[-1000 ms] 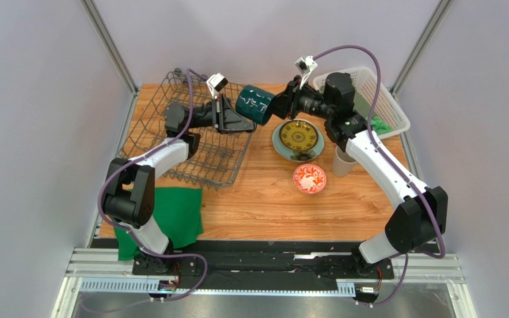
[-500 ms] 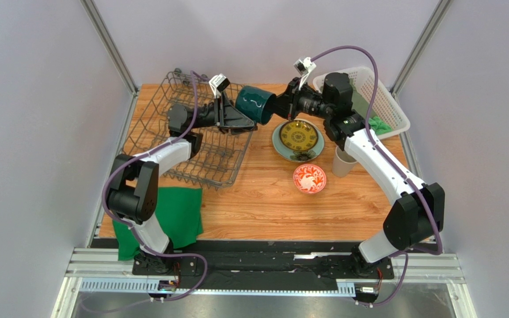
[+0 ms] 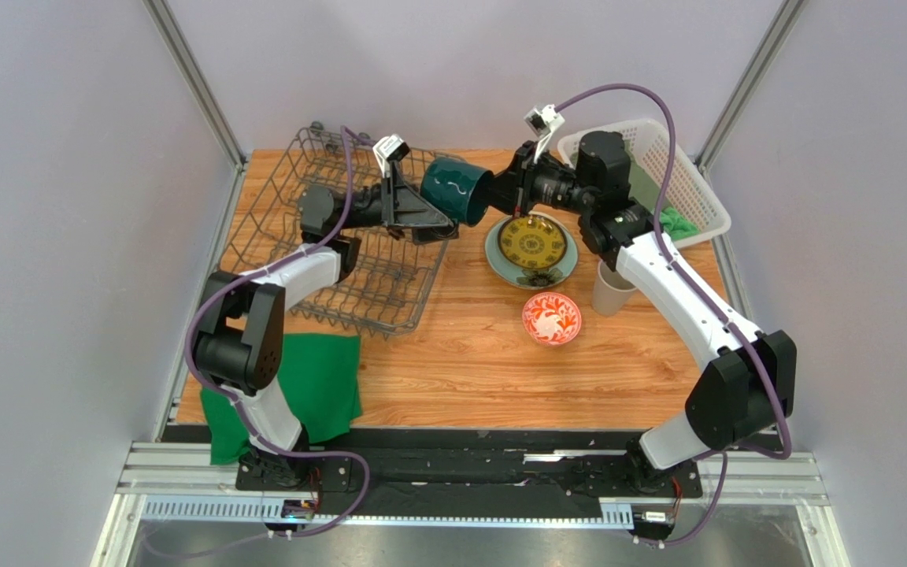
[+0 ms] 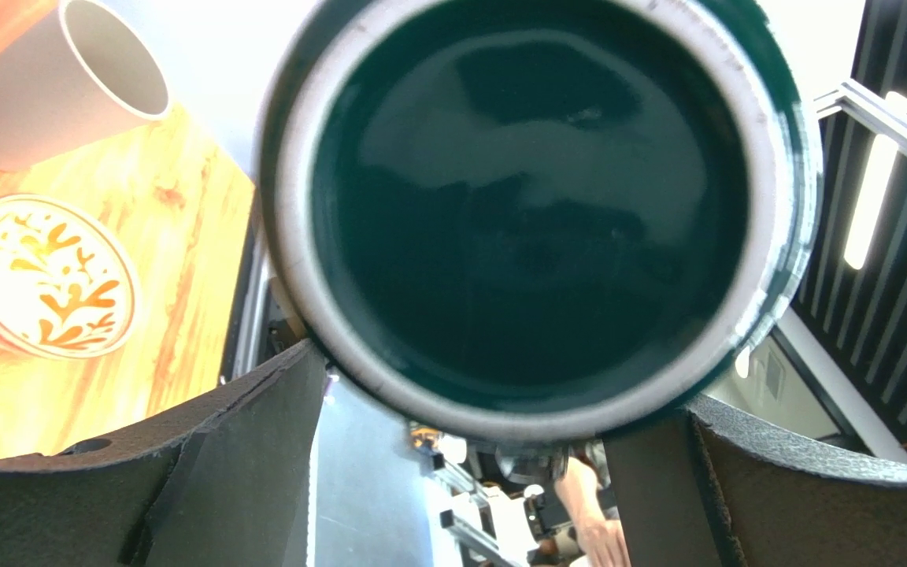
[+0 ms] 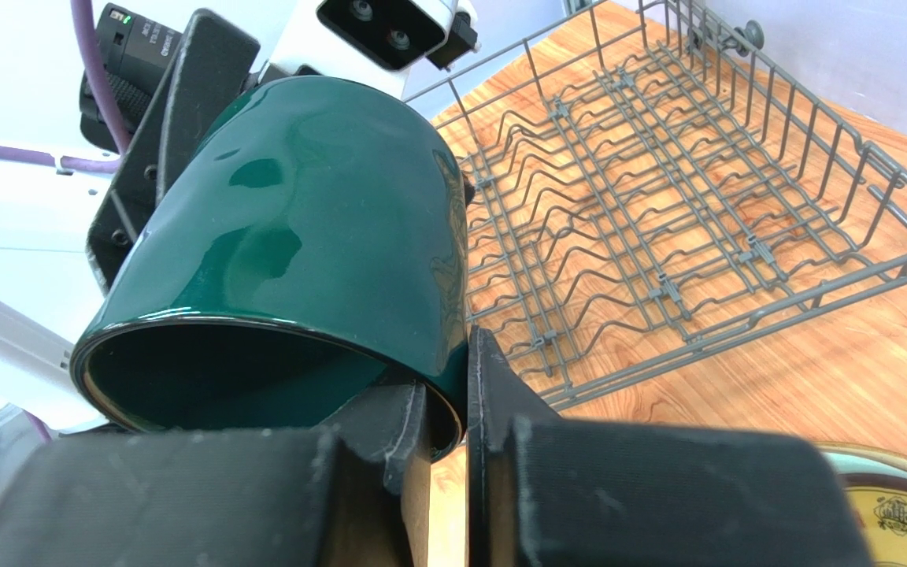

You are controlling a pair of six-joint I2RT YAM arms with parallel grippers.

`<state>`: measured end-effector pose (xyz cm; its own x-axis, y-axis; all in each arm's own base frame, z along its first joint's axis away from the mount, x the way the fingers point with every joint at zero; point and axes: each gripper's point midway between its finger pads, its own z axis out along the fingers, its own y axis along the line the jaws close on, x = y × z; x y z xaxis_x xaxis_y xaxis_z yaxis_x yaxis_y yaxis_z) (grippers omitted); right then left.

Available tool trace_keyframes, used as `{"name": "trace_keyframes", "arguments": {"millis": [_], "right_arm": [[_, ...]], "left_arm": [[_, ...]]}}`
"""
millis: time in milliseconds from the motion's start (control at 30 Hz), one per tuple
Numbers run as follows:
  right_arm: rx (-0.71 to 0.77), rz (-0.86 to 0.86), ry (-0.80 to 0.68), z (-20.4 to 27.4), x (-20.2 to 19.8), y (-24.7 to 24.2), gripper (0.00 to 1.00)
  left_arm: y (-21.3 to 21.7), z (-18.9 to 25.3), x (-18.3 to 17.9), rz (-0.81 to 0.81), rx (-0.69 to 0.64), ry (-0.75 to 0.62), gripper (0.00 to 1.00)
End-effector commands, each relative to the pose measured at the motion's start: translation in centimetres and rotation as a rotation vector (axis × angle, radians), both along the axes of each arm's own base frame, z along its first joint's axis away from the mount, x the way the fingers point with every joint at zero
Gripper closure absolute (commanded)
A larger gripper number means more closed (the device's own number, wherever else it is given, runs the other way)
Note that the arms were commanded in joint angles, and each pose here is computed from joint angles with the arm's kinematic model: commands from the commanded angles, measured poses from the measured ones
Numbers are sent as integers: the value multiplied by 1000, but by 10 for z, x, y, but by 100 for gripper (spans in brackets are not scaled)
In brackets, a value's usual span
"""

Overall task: Unload the mixed dishes from the dish rack
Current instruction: Pick up the cup from the dish rack, then place the cup at the center of the board.

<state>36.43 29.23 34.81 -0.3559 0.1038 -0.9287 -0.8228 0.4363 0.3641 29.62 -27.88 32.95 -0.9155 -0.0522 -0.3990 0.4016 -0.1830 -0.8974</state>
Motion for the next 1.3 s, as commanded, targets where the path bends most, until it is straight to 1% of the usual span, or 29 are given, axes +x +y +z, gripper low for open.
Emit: {"name": "trace_keyframes", "arguments": {"millis": [0, 100, 133, 200, 267, 333, 400, 433, 467, 533, 567, 600, 633, 667, 700, 733, 767, 800, 833, 867, 933, 1167, 1267], "right_arm": [[55, -25, -143, 45, -10, -13, 100], [25, -73, -142, 41, -4, -21, 100], [-10, -84, -129, 32, -3, -23, 100], [-47, -112, -135, 30, 2, -29, 100], [-116, -141, -146, 21, 6, -37, 100], [-177, -153, -126, 9, 7, -42, 100], [-239, -175, -148, 4, 13, -49, 100], [-276, -174, -119, -6, 11, -52, 100], [-306, -182, -123, -11, 14, -54, 100], [-352, -187, -87, -22, 14, -59, 100], [-372, -196, -79, -25, 16, -61, 100], [-402, -195, -61, -34, 19, -62, 100], [-427, -196, -35, -36, 17, -65, 100], [-451, -204, -27, -39, 18, -68, 100], [-480, -202, -10, -46, 19, -70, 100], [-511, -198, 21, -53, 17, -71, 100], [-536, -201, 34, -59, 17, -72, 100], [-556, -195, 40, -63, 17, -72, 100], [-587, -183, 77, -75, 15, -72, 100], [-605, -179, 78, -77, 13, -70, 100], [-649, -162, 111, -90, 10, -69, 100], [-764, -124, 135, -115, -2, -51, 100], [-822, -106, 144, -129, -7, -43, 100]], "left_arm": [[21, 21, -1, 51, -45, -270, 9], [37, 18, 3, 83, -23, -299, 8], [41, 18, 4, 91, -17, -308, 8], [54, 14, 7, 115, 9, -329, 8], [63, 11, 9, 132, 30, -355, 8], [78, 3, 16, 161, 61, -356, 8], [94, -7, 26, 199, 100, -347, 8], [97, -10, 28, 206, 115, -348, 8], [105, -23, 39, 234, 149, -326, 8], [116, -21, 47, 284, 191, -357, 8], [121, -48, 44, 299, 279, -323, 8], [126, -40, 62, 392, 397, -409, 7], [128, -48, 61, 393, 472, -456, 7], [132, -50, 58, 395, 513, -512, 7], [135, -53, 61, 423, 540, -512, 7], [138, -53, 64, 435, 573, -558, 7], [141, -56, 61, 437, 600, -538, 7], [146, -57, 67, 465, 646, -550, 7], [151, -58, 70, 474, 679, -578, 7], [154, -61, 69, 481, 709, -567, 8], [163, -64, 76, 517, 784, -591, 8], [196, -82, 91, 624, 1009, -614, 10], [208, -86, 95, 669, 1075, -623, 10]]}}
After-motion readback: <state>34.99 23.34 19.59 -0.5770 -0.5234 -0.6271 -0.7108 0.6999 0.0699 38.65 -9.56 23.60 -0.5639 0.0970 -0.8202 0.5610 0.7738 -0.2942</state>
